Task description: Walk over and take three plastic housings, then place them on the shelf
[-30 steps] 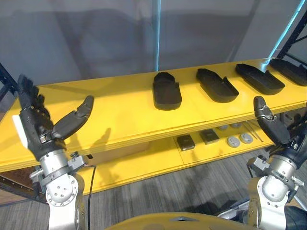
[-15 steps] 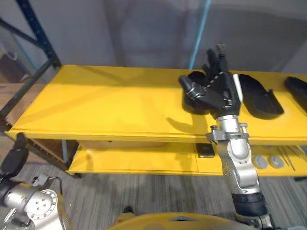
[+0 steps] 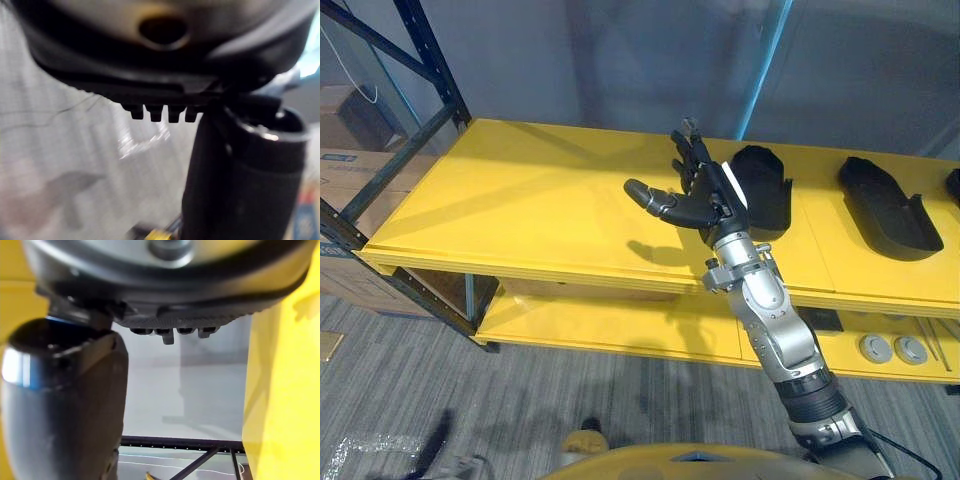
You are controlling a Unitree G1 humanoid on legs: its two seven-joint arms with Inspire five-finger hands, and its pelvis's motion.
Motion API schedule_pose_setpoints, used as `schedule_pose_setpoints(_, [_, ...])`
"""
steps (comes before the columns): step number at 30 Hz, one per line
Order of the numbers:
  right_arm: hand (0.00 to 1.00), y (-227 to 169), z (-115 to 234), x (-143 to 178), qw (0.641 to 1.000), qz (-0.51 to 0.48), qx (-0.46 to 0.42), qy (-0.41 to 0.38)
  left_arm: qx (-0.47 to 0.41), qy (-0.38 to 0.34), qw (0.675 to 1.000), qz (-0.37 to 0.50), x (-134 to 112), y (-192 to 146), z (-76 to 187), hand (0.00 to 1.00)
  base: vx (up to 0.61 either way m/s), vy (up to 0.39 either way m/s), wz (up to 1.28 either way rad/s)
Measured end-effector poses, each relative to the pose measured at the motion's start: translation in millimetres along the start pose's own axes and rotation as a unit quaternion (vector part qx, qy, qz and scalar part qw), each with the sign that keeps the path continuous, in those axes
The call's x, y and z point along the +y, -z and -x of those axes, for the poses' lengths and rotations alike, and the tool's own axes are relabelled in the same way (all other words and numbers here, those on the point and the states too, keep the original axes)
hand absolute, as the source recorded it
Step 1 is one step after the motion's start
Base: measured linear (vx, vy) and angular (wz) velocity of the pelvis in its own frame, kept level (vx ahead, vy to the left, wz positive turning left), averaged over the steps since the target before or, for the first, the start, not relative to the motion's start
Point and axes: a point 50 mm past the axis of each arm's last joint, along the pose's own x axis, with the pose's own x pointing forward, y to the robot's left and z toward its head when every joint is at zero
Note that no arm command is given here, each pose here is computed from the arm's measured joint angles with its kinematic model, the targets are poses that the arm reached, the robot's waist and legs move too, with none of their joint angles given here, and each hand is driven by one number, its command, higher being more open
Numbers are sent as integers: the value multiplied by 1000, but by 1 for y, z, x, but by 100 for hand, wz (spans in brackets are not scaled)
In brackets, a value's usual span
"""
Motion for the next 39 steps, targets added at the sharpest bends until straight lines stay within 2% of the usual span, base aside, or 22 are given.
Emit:
schedule_pose_setpoints(1, [100,1,0,3,1000,-7,2,-4,32,27,999,-1,-4,11,1,100,-9,34,-29])
schedule_pose_setpoints(2, [100,5,-1,16,999,-29,8,-24,103,79,992,4,-15,39,9,100,-1,30,-26])
schedule_pose_setpoints(3, [100,7,-1,21,999,-35,12,-33,117,91,989,5,-19,45,11,100,12,30,-22])
schedule_pose_setpoints(7, [100,25,1,45,995,-37,53,-80,139,147,979,22,-40,51,15,100,26,0,-16])
schedule_pose_setpoints(11, [100,29,-1,48,994,-33,60,-82,144,223,962,64,-68,52,23,100,-2,1,-1])
schedule_pose_setpoints(18, [100,31,0,53,994,4,62,-87,136,242,960,49,-77,54,28,100,28,-13,-8])
schedule_pose_setpoints(30, [100,39,8,56,997,16,71,-13,115,242,962,56,-80,52,33,100,-33,1,-6])
schedule_pose_setpoints(39, [100,41,13,36,995,32,75,49,109,258,957,71,-88,51,37,100,0,0,0])
